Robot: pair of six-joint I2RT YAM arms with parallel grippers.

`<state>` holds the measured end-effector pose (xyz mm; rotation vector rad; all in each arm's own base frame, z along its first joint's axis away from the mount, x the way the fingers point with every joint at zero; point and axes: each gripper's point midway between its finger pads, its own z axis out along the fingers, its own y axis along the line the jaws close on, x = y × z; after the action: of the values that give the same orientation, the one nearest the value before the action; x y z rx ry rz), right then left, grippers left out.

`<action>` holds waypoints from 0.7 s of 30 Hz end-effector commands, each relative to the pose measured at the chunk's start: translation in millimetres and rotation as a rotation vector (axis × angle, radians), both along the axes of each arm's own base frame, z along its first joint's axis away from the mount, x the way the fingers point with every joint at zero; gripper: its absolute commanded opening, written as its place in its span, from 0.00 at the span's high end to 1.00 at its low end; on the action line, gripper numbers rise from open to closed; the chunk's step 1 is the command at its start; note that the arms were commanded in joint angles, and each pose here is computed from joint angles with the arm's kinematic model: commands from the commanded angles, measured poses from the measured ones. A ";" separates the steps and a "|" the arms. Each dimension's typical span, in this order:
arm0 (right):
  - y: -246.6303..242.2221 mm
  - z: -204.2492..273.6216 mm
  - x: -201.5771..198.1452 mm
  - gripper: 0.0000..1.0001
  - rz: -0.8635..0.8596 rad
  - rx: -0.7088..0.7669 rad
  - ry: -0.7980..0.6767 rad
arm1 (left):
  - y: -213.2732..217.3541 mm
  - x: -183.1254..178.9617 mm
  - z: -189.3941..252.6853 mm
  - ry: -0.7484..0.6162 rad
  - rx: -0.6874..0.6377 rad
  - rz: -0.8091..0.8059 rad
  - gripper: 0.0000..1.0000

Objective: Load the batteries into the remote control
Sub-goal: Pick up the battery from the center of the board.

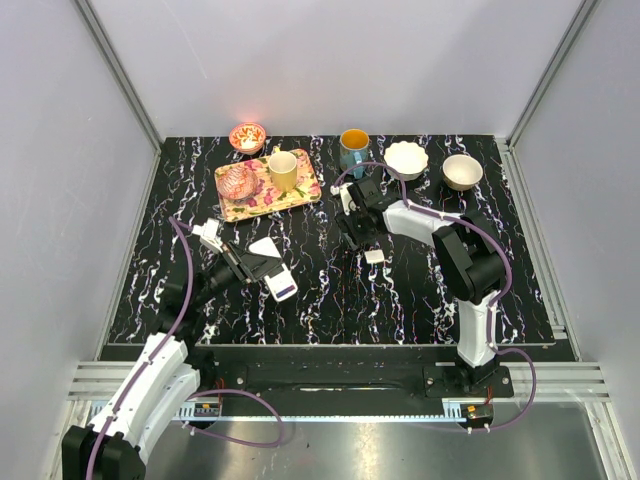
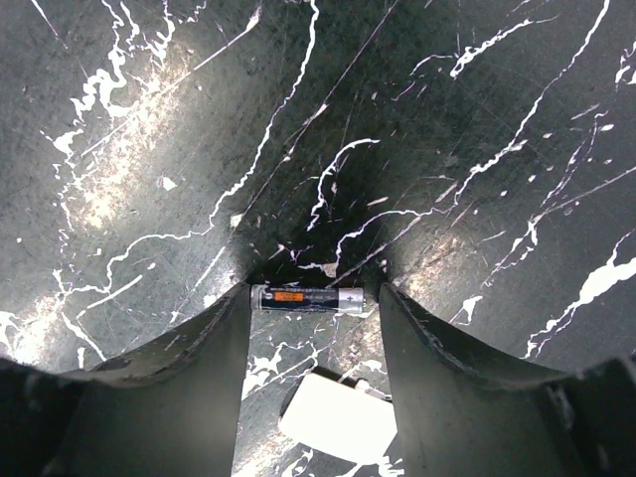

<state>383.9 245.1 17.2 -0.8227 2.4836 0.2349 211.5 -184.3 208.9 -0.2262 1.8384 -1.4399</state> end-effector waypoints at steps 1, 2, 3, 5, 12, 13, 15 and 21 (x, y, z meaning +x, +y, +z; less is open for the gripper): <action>-2.6 -9.8 -7.1 0.44 -0.017 -0.025 0.019 | -1.7 -1.5 17.0 -0.081 -0.022 -0.014 1.00; -2.4 -9.7 -8.5 0.46 -0.024 -0.026 0.020 | -1.4 -1.4 16.7 -0.079 -0.023 -0.012 1.00; -3.8 -10.9 -9.8 0.48 -0.030 -0.033 0.023 | -1.7 -1.7 17.0 -0.081 -0.023 -0.014 1.00; -4.9 -11.9 -12.5 0.55 -0.044 -0.034 0.032 | -1.4 -1.5 16.8 -0.079 -0.025 -0.012 1.00; -14.9 11.7 -7.4 0.93 -0.213 -0.009 -0.034 | -1.4 -0.2 16.9 -0.078 -0.035 -0.007 1.00; -15.9 19.2 -5.6 0.98 -0.240 0.001 -0.049 | -1.6 -0.1 16.9 -0.078 -0.038 -0.007 1.00; -18.7 40.0 -6.5 1.00 -0.304 0.036 -0.073 | -1.8 1.7 18.3 -0.078 -0.052 -0.002 1.00; -16.8 108.5 -42.1 1.00 -0.368 0.127 -0.094 | -8.5 12.0 20.1 -0.071 -0.098 0.005 1.00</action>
<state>358.6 223.9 51.0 -0.4461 2.5580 0.1674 216.1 -188.1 209.9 -0.2454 1.8128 -1.4799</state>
